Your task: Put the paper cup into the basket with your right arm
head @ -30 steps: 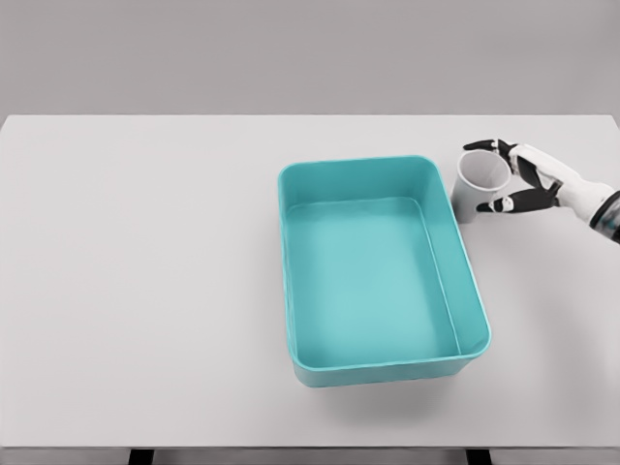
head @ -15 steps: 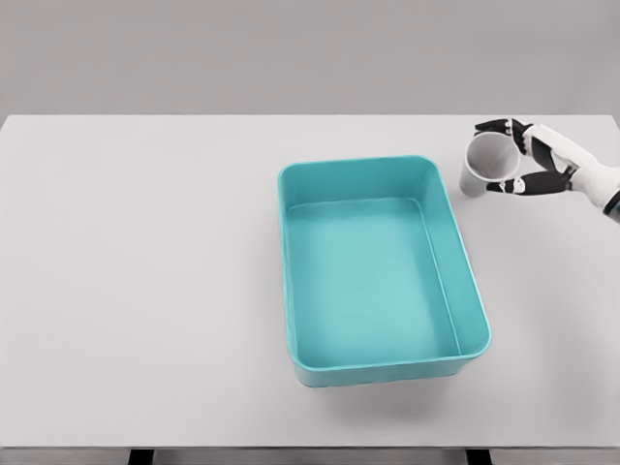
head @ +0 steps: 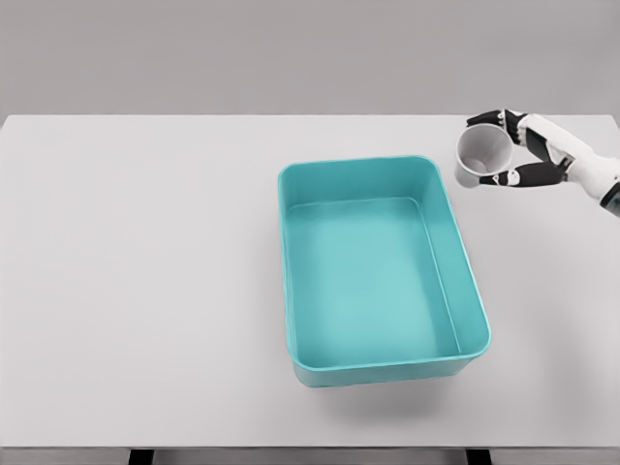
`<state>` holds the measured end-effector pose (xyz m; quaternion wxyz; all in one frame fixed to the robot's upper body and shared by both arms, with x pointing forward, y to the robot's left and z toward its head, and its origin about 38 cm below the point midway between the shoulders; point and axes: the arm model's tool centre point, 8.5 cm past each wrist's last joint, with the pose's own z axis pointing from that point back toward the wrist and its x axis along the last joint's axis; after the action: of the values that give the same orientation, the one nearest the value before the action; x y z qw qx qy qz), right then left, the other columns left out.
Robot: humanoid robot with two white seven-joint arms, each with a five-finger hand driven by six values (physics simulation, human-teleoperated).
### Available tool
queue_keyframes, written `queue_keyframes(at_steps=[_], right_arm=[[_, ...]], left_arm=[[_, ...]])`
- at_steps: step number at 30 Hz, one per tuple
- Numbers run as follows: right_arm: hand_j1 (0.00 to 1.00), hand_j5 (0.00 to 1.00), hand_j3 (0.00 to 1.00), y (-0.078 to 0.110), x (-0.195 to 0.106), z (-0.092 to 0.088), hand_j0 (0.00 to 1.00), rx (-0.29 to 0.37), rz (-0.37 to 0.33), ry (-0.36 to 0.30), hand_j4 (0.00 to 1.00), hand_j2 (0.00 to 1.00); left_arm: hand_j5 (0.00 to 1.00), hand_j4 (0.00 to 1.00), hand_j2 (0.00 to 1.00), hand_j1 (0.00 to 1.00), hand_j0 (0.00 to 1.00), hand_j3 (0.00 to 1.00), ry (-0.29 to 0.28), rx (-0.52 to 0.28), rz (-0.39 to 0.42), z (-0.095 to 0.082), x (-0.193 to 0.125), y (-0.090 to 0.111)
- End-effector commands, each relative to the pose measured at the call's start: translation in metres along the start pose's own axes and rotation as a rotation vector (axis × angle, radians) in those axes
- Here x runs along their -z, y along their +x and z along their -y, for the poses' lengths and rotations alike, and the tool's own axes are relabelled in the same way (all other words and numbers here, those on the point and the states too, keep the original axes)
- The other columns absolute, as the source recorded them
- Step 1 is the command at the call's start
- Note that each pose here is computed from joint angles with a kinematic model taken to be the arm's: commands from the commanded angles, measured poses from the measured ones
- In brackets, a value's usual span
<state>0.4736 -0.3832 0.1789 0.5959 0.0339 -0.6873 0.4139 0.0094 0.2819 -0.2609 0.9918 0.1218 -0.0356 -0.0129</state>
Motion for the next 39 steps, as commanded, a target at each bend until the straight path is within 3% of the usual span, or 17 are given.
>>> queue_keyframes(at_steps=[1,5,9,13,16,20,29,34,39], right_arm=[[0.76,0.76,0.76,0.006,0.002,0.0,0.76,-0.009,0.024,0.002,0.76,0.76],[0.76,0.76,0.76,0.029,0.001,0.012,0.76,-0.036,0.091,-0.032,0.76,0.76],[0.76,0.76,0.76,0.037,0.001,0.017,0.76,-0.048,0.113,-0.045,0.76,0.76],[0.76,0.76,0.76,0.064,0.003,0.023,0.76,-0.086,0.184,-0.055,0.76,0.76],[0.76,0.76,0.76,0.081,0.008,0.018,0.76,-0.115,0.227,-0.031,0.76,0.76],[0.76,0.76,0.76,0.106,0.017,0.001,0.76,-0.157,0.289,0.025,0.76,0.76],[0.76,0.76,0.76,0.131,0.035,-0.048,0.76,-0.205,0.361,0.18,0.76,0.76],[0.77,0.77,0.77,0.134,0.039,-0.069,0.77,-0.239,0.365,0.243,0.77,0.77],[0.77,0.77,0.77,0.123,0.038,-0.085,0.77,-0.265,0.346,0.284,0.77,0.77]], left_arm=[[1.0,1.0,1.0,1.0,1.0,1.0,0.001,0.0,0.0,0.0,0.0,0.0],[1.0,1.0,1.0,1.0,1.0,1.0,0.0,0.0,0.001,0.0,0.0,0.001],[1.0,1.0,1.0,1.0,1.0,1.0,0.0,0.0,0.0,0.0,0.0,0.0],[1.0,1.0,1.0,1.0,1.0,1.0,-0.001,0.0,0.001,0.0,0.0,0.0],[1.0,1.0,1.0,1.0,1.0,1.0,0.0,0.0,0.001,0.0,0.0,0.001],[1.0,1.0,1.0,1.0,1.0,1.0,0.0,0.0,0.0,0.0,0.0,0.0],[1.0,1.0,1.0,1.0,1.0,1.0,0.001,0.0,0.0,0.0,0.0,0.0],[1.0,1.0,1.0,1.0,1.0,1.0,0.001,0.0,0.0,0.0,0.0,0.0],[1.0,1.0,1.0,1.0,1.0,1.0,0.0,0.0,0.001,0.0,0.0,0.001]])
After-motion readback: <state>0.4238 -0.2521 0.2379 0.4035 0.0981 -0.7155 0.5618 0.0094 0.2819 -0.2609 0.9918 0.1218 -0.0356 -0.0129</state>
